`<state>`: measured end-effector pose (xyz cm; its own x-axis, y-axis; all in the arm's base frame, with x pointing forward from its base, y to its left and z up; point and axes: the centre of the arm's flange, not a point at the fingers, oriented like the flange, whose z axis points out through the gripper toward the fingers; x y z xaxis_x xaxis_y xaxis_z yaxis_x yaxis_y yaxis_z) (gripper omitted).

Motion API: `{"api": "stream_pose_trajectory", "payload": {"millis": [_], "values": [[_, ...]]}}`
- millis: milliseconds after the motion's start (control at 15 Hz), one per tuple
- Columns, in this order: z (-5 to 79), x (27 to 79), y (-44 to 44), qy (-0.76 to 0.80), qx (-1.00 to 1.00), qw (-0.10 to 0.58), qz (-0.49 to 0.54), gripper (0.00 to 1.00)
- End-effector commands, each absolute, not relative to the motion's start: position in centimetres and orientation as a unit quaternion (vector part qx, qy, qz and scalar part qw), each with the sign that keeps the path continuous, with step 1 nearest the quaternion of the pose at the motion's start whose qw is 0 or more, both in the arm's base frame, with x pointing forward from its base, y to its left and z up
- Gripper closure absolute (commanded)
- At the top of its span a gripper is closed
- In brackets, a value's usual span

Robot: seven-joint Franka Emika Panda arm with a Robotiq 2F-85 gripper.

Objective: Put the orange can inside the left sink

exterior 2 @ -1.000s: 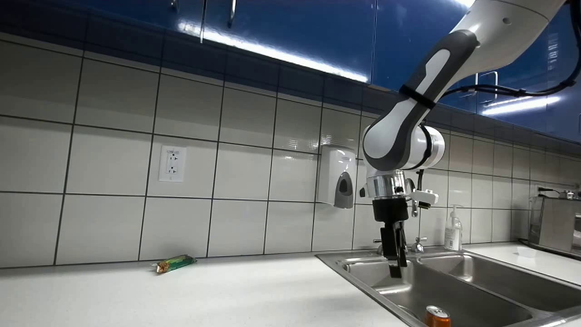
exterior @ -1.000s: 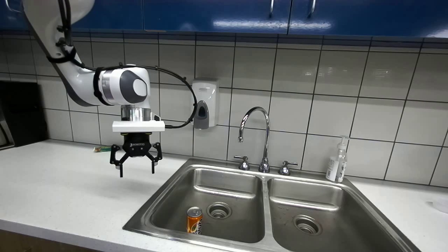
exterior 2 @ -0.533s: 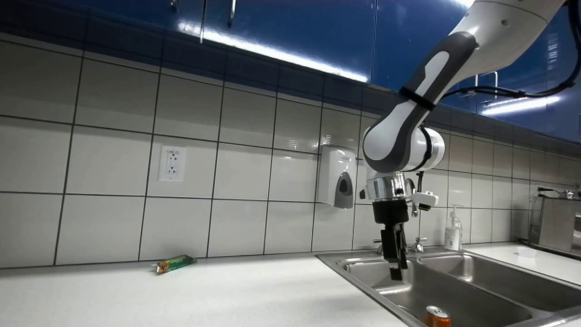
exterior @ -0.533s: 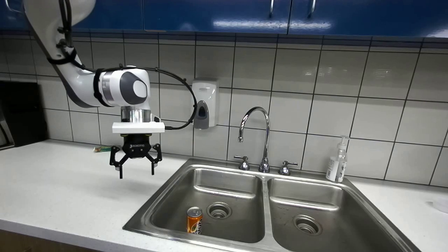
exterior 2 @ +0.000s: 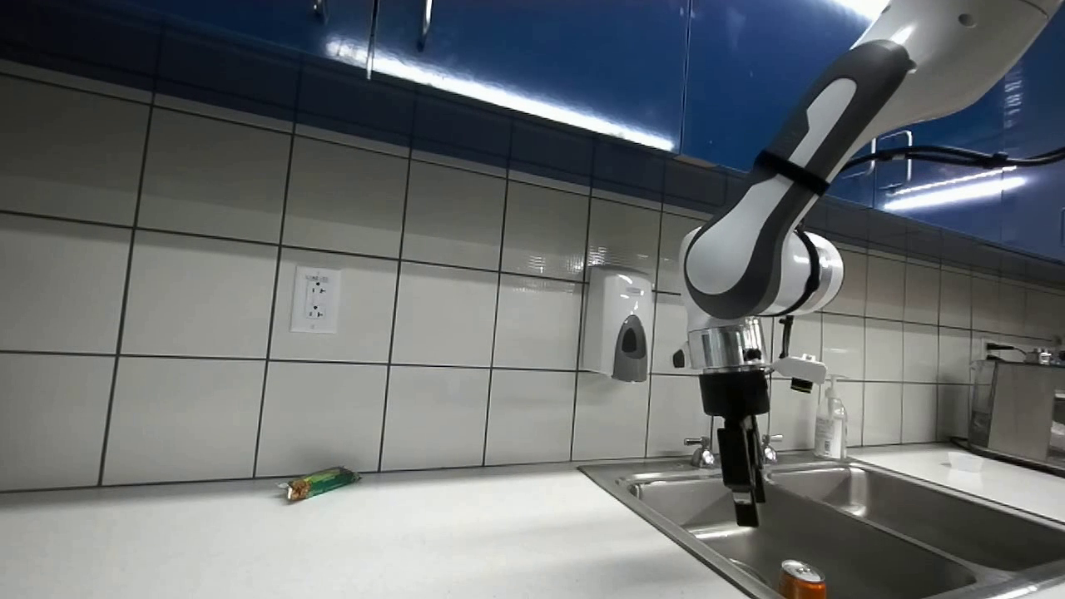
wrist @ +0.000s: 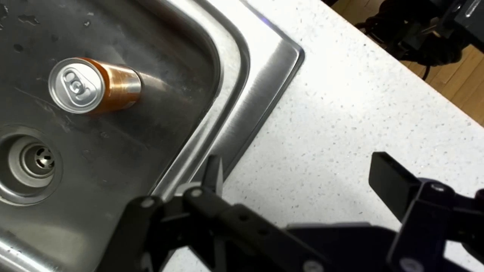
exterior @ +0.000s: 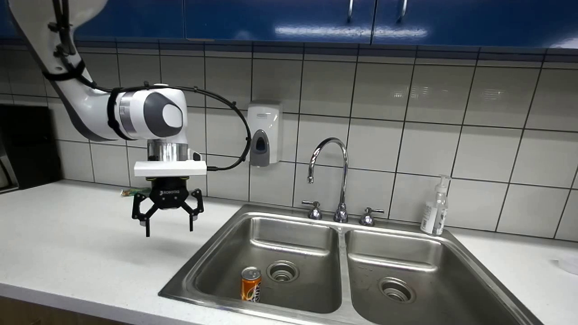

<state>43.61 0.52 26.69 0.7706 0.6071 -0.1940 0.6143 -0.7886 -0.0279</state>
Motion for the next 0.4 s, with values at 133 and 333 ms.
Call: {"api": "stream_pose_trajectory", "payload": {"millis": [133,333], "values": [[27.6,40.2,0.4,0.334,0.938,0.017,-0.094,0.00],[26.5,41.6,0.5,0.325,0.940,0.017,-0.103,0.00]]}}
